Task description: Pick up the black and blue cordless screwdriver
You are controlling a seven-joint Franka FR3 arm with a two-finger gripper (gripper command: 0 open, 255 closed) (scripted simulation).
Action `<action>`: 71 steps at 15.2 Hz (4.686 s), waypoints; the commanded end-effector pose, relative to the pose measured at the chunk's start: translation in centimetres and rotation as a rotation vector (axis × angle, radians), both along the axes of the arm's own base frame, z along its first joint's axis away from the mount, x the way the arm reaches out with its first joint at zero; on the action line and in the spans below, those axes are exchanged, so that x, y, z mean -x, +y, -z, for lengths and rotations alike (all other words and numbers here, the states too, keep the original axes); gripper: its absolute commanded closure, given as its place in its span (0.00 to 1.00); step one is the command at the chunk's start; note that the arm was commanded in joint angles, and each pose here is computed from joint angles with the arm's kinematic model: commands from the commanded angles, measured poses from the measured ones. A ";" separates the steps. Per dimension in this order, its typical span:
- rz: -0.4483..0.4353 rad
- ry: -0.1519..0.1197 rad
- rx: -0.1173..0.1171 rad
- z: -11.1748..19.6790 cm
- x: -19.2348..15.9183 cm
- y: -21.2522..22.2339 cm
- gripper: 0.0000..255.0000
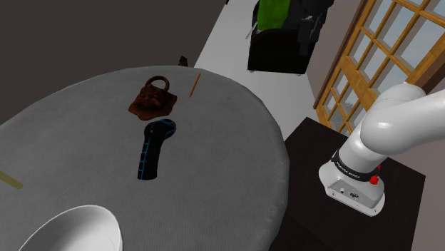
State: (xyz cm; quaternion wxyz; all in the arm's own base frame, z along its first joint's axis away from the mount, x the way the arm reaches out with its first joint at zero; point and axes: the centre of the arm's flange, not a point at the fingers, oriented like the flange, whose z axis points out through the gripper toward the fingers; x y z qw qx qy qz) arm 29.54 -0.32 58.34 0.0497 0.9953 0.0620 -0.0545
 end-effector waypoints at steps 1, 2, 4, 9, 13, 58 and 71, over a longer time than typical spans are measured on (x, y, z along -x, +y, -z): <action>0.000 0.000 0.000 0.0 0.0 0.0 0.00; 0.020 -0.003 -0.008 0.5 0.1 1.1 0.00; 0.060 -0.008 -0.024 1.3 0.2 3.2 0.00; 0.161 -0.021 -0.065 3.4 0.0 8.7 0.00; 0.242 -0.031 -0.098 4.8 -0.6 13.1 0.00; 0.800 -0.103 -0.323 14.7 -14.2 41.3 1.00; 0.799 -0.103 -0.323 9.0 -14.2 41.4 1.00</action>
